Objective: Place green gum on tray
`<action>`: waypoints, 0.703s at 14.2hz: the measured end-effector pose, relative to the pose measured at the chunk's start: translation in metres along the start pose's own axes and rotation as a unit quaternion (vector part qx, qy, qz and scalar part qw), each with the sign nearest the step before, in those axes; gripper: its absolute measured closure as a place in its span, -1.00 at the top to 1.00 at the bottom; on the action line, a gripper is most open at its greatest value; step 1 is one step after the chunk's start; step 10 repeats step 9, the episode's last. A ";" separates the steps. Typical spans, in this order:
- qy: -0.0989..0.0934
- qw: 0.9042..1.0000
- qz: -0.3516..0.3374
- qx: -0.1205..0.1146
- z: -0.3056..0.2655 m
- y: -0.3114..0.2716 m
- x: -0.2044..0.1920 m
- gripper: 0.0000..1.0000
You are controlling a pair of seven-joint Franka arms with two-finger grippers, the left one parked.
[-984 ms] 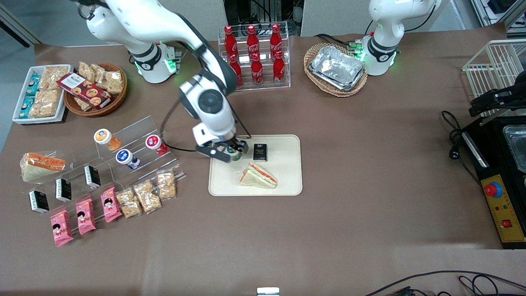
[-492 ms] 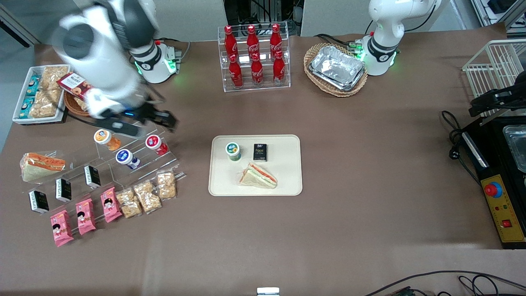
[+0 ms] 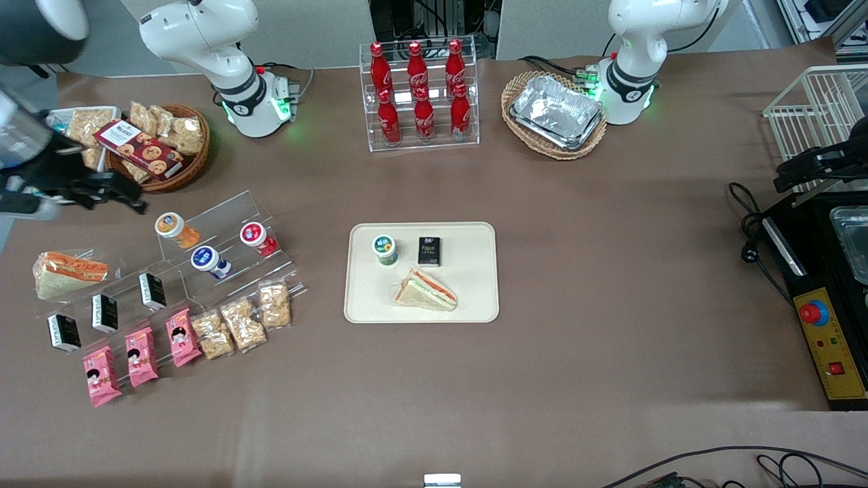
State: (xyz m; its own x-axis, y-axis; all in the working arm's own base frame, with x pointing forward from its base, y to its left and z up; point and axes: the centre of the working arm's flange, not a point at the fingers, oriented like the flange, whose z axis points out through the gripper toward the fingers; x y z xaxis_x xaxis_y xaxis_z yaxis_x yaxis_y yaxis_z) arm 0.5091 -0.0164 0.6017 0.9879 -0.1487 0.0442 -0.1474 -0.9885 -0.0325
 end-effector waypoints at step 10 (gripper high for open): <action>-0.004 1.000 -0.008 -0.026 0.009 0.074 0.044 1.00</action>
